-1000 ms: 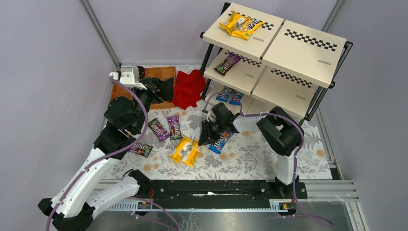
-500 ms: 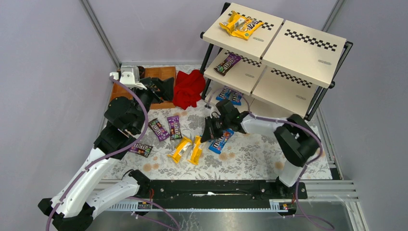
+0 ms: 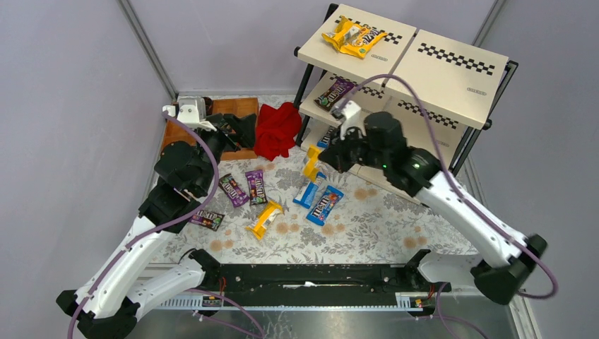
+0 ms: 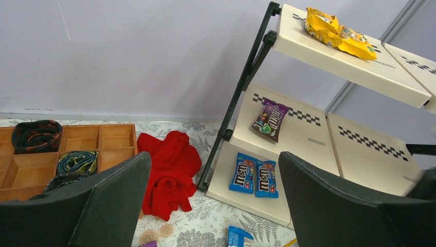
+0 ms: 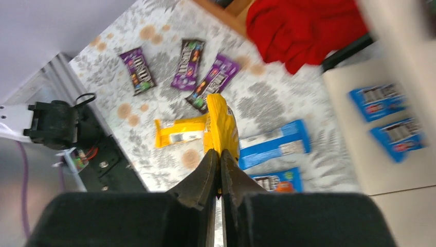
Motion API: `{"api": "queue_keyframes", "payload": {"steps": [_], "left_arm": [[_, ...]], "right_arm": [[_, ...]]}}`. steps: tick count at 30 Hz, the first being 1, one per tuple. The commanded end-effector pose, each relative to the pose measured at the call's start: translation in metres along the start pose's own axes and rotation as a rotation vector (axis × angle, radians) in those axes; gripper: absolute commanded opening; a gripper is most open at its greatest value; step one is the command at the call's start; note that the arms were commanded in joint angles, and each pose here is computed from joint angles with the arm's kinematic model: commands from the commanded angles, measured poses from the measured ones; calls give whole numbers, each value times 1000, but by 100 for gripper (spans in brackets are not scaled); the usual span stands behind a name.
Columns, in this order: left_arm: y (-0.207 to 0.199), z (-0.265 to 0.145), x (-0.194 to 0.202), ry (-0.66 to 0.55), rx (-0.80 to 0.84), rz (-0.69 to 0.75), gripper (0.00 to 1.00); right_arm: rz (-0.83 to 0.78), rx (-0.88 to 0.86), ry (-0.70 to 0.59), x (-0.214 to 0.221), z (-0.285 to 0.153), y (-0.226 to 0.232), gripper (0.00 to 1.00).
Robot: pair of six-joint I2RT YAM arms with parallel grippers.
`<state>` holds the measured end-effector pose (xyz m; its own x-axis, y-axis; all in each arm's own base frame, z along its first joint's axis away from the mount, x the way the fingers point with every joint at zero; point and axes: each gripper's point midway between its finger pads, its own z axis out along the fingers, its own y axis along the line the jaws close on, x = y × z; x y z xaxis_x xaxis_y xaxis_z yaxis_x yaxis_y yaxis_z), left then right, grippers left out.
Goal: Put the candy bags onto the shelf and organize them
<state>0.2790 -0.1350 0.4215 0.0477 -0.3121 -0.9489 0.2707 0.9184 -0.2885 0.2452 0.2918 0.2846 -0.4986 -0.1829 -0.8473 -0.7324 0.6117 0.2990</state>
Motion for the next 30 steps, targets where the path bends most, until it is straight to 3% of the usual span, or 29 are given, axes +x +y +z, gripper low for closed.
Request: {"api": "queue_keyframes", "payload": {"steps": [1,9,20,23,28,30], "left_arm": [[-4,2,-7,-35,22,-13,99],[-7,3,-6,-30,32,-20,99],[-9,3,-5,-27,46,-27,99],[-8,3,-5,-26,40,-27,99],[-12,3,-4,-23,57,-32,99],[-11,4,-4,-22,51,-30,99]], "right_arm": [[-287,160,-126,-37,-59,-18,0],[-678,256,-389,-109,-155,1,0],[-927,588,-597,-209,-255,1,0],[-1009,745,-539,-225,-258,-19,0],[-1119,1063,-311,-239,-241,-69,0],[-1171,1095,-248,-243,-230,-82,0]]}}
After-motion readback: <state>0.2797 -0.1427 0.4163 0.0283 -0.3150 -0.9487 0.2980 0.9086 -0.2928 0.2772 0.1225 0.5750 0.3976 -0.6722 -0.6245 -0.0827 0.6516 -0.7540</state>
